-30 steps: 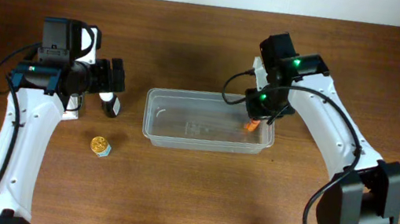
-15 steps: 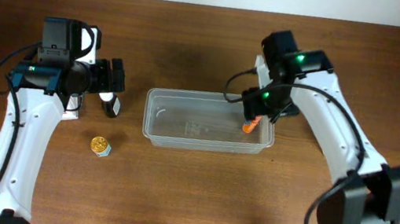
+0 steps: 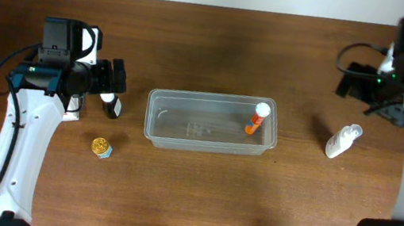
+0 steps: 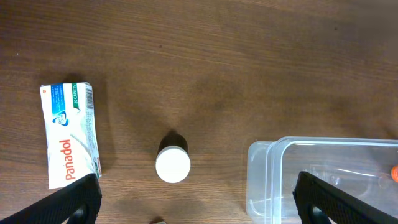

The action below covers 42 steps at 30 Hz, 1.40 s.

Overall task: Pack container
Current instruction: 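Carry the orange tube with the right gripper into the container, then grasp the white dropper bottle with the right gripper, place it in container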

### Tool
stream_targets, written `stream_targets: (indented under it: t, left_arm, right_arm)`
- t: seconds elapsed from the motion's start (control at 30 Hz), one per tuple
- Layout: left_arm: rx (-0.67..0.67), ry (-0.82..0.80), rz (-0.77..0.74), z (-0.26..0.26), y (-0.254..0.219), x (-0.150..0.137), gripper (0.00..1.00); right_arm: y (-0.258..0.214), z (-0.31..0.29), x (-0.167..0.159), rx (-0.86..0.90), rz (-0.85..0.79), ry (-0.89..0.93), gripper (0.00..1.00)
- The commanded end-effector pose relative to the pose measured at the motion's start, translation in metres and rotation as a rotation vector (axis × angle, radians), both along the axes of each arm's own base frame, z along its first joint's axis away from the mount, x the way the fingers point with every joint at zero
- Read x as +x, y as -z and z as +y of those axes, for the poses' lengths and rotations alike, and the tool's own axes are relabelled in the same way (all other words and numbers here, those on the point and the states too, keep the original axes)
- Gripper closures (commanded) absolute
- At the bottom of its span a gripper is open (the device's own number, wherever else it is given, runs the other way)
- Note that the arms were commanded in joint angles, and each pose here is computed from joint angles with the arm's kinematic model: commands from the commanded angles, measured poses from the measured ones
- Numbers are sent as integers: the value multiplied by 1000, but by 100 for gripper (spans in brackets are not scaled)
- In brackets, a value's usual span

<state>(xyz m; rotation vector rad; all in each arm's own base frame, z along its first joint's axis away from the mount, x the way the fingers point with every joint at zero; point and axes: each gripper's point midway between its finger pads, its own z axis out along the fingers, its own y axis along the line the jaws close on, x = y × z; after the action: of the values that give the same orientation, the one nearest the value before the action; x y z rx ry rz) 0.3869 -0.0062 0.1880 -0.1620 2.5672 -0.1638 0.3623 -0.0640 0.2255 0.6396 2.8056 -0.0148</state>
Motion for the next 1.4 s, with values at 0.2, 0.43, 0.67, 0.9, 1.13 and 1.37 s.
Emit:
stream_targets:
  t: [0.2,0.43,0.67,0.9,1.13,1.37]
  left_arm:
    - [-1,13,-27,0,-9,6,1]
    - [-1,13,-27,0,-9,6,1]
    - [-1,13,-27,0,-9,6,1]
    - [-1,13,-27,0,-9,6,1]
    - [-1,13,-27,0,-9,6,0]
    - [-1,13,-27,0,-9,6,0]
  right_arm:
    - [102,-10,-29,36,193,55,2]
    - [133,-14,-30,25,189,62,2]
    - [133,-21,-19,17,137,75,20]
    - [133,-22,-18,16,132,75,62]
    - [133,-22,-18,14,131,67,69]
    - [118,-22,-13,5,113,39,78]
